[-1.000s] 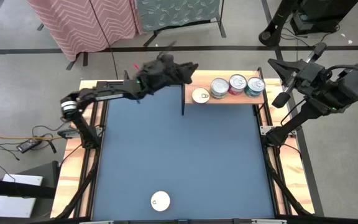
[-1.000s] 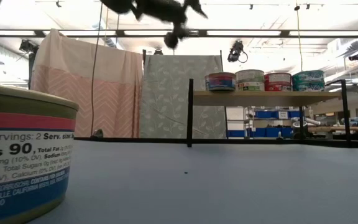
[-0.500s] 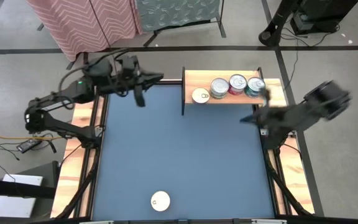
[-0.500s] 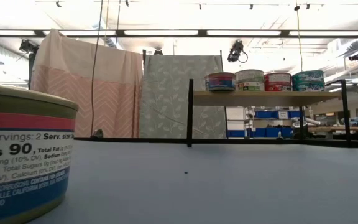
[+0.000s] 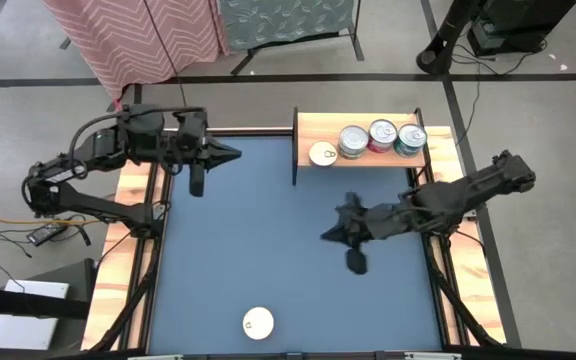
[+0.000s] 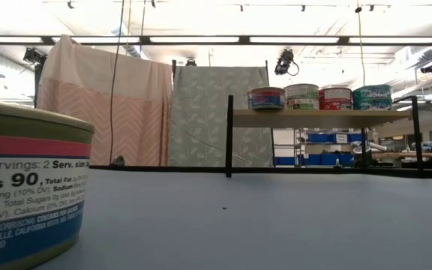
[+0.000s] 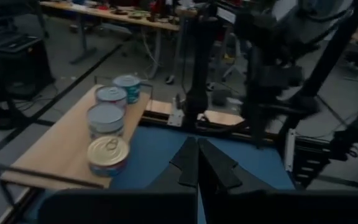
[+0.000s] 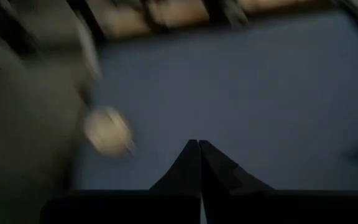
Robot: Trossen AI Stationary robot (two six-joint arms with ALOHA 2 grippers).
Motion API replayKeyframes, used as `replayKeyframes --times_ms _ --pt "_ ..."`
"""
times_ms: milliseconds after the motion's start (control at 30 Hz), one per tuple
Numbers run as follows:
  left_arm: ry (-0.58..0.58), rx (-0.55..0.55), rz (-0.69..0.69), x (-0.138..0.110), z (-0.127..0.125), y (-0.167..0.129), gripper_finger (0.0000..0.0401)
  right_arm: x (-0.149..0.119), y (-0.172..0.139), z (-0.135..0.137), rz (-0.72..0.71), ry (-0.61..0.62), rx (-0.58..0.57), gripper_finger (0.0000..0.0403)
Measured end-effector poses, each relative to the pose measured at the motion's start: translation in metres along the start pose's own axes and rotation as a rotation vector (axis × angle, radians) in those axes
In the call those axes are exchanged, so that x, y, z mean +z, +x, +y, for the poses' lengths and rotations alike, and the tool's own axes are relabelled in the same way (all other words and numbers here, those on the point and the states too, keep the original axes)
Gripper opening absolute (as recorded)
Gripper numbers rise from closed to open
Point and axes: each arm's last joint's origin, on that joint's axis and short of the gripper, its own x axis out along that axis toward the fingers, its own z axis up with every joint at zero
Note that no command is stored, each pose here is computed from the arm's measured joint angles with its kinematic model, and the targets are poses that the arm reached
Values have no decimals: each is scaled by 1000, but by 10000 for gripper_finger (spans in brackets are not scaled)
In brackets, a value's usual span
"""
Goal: Stack canned seafood by type on shelf
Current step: Stack the blue-pink tuna can on top of the blue-pink tuna can on the shelf
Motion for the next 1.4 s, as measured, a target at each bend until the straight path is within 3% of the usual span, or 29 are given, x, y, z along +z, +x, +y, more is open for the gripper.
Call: replayKeyframes --times_ms 167,267,400,533,667,933,1067,1233,1300,1400 --pt "-7 15 -4 0 -3 -7 3 2 31 5 -367 239 243 4" --pt "-30 10 22 -3 -3 -7 3 -7 38 5 -508 382 287 4" --pt "-40 -25 66 -7 -4 -7 3 -32 56 19 -460 546 304 4" --pt "-42 -29 87 -9 -4 -7 2 -42 83 48 -402 635 483 4" --pt "-36 -26 85 -8 -4 -7 2 -33 113 71 -445 641 612 4" --pt "-35 -26 90 -9 -3 -7 4 -7 173 90 -339 578 733 4" --pt "-40 -36 123 -12 -4 -8 5 -12 181 100 -289 584 641 4" --pt "-48 -37 180 -17 -3 -8 6 -27 178 116 -249 584 409 5" --pt "-47 -38 174 -17 -3 -8 7 -29 176 122 -191 558 400 5" --pt "-45 -40 159 -15 -3 -8 7 -32 172 130 -74 513 498 5"
